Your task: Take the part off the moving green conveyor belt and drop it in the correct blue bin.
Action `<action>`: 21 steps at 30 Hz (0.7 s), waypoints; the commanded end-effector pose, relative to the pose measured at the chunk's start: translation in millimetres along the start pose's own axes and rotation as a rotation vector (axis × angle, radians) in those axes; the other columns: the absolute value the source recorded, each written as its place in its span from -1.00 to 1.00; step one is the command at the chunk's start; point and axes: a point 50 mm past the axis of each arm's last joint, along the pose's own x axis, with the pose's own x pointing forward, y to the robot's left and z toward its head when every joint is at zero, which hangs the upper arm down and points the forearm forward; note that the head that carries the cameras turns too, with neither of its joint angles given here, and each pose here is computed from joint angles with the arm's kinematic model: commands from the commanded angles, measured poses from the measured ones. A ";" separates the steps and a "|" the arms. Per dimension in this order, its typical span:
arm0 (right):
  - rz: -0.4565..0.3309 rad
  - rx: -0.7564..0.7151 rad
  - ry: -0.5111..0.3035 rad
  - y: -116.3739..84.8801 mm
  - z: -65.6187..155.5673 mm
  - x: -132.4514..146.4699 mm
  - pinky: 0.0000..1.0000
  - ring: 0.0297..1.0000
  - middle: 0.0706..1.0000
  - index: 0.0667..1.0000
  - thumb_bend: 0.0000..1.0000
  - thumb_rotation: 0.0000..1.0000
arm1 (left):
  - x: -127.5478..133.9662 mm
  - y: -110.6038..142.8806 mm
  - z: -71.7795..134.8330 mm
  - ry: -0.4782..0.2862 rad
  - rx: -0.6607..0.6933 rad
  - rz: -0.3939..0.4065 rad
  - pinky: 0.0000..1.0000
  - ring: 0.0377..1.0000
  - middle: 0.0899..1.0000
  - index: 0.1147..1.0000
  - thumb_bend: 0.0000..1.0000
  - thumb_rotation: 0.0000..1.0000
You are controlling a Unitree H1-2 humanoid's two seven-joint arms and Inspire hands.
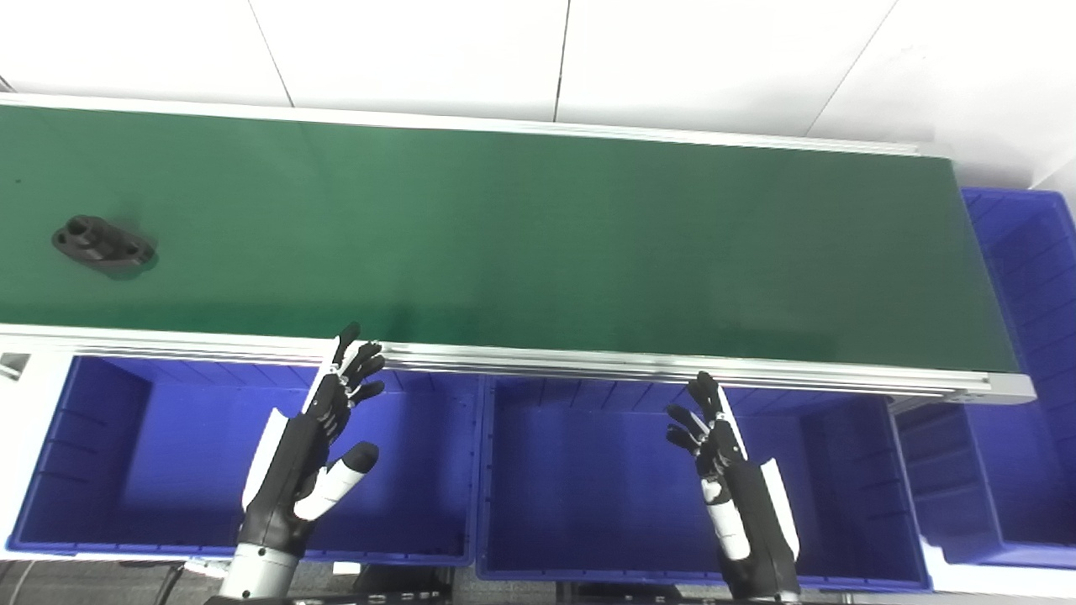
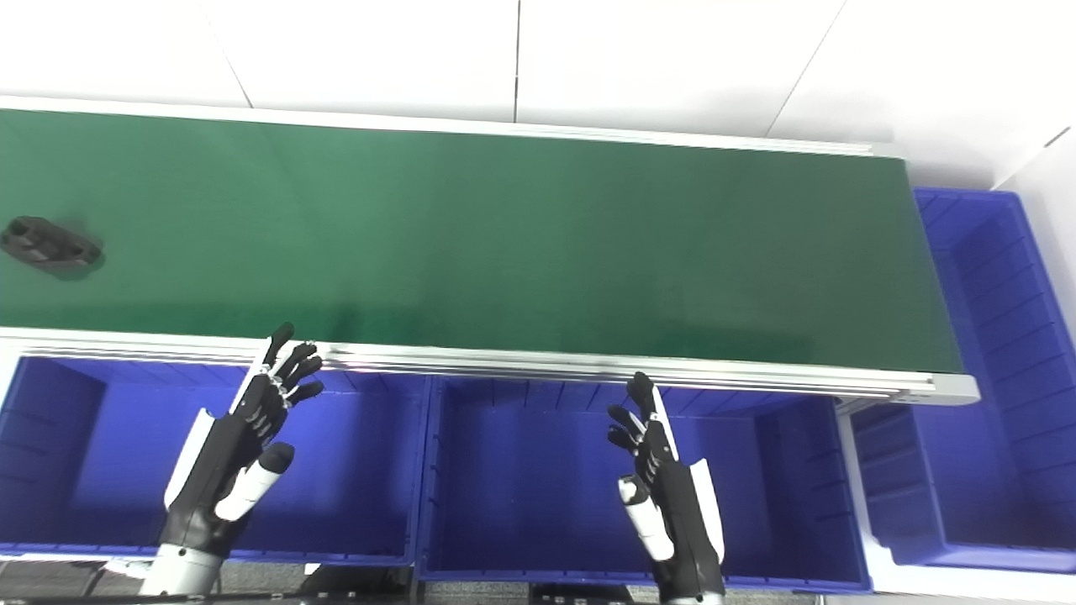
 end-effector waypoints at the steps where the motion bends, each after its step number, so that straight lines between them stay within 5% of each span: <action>1: -0.007 -0.002 -0.080 0.2 8.8 0.3 0.74 0.81 0.95 0.99 0.72 0.90 | 0.6 0.8 6.9 -0.054 0.003 0.012 0.71 0.81 0.86 0.99 0.61 0.68; 11: -0.010 -0.050 -0.147 1.4 10.5 0.0 0.94 0.95 0.97 0.93 0.76 0.95 | -0.3 1.7 8.3 -0.048 0.001 0.017 0.84 0.90 0.93 0.96 0.70 0.68; 21: -0.001 -0.044 -0.158 1.2 9.1 -0.4 0.93 0.95 0.97 0.93 0.76 0.95 | 0.3 2.2 7.8 -0.051 -0.011 0.010 0.86 0.92 0.96 0.97 0.70 0.68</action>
